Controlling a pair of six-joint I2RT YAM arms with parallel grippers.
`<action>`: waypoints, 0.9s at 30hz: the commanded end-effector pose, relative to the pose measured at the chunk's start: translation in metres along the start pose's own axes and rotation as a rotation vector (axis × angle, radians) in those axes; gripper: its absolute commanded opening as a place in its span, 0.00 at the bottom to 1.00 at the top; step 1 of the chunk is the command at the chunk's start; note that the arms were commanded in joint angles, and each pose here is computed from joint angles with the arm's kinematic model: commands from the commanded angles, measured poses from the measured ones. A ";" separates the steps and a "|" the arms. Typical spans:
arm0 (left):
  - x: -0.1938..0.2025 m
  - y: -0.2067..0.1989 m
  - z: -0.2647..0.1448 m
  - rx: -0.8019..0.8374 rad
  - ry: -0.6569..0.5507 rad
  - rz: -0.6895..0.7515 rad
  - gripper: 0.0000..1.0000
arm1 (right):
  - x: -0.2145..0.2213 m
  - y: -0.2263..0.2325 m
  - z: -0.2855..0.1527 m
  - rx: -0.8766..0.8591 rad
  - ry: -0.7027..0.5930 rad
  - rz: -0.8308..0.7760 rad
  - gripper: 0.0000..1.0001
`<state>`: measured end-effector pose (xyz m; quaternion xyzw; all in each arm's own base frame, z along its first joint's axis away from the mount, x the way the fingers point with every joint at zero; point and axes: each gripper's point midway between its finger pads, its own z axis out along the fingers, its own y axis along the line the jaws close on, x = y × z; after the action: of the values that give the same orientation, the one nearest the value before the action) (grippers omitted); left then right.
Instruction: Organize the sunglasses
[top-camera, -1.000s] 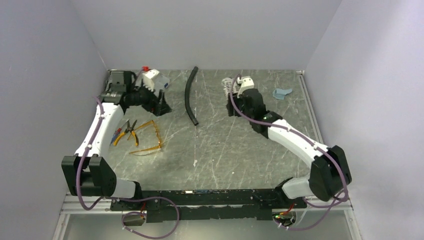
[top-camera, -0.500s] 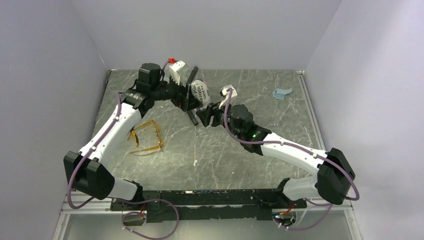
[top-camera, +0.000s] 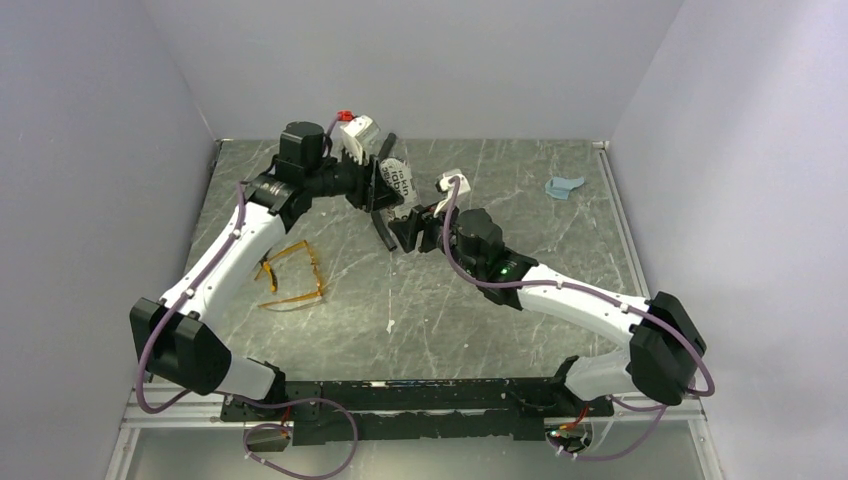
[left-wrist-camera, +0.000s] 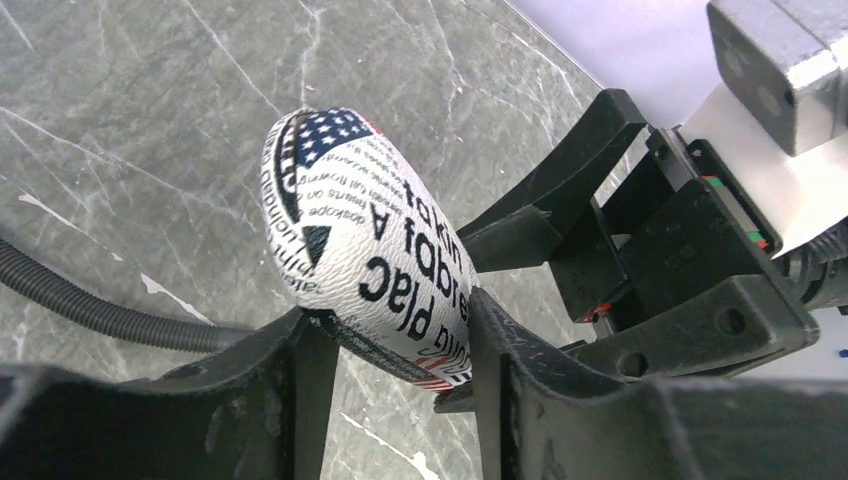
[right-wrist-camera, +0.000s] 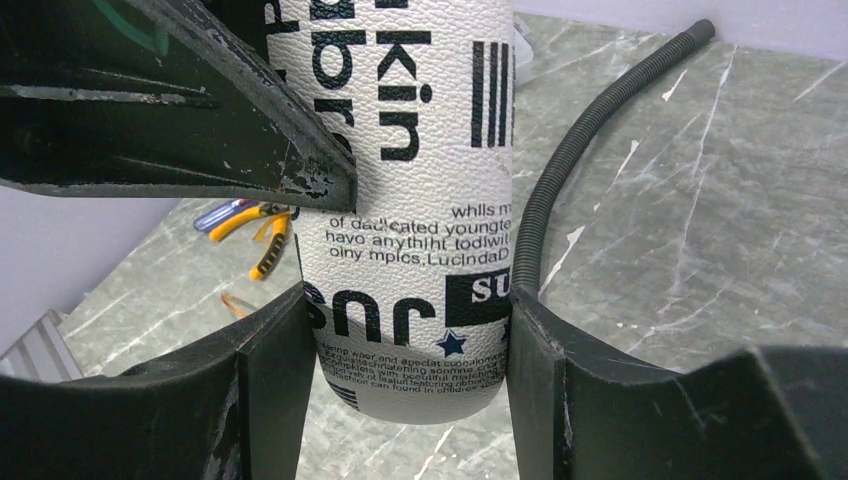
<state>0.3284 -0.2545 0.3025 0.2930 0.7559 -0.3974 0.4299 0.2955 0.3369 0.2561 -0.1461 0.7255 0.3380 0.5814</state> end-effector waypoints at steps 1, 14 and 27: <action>-0.016 0.000 -0.004 -0.020 -0.044 0.062 0.42 | -0.045 0.036 0.000 -0.136 -0.117 -0.025 0.02; -0.007 -0.046 -0.039 0.146 -0.005 0.298 0.03 | -0.044 0.035 -0.047 -0.232 -0.132 -0.262 1.00; 0.011 -0.108 -0.072 0.436 0.031 0.422 0.03 | -0.035 0.060 -0.074 -0.627 -0.134 -0.345 0.99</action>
<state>0.2369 -0.2428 0.3305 0.4934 0.6417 -0.4182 0.4120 0.2254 0.3134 0.3036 -0.3936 0.5615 0.4003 0.6079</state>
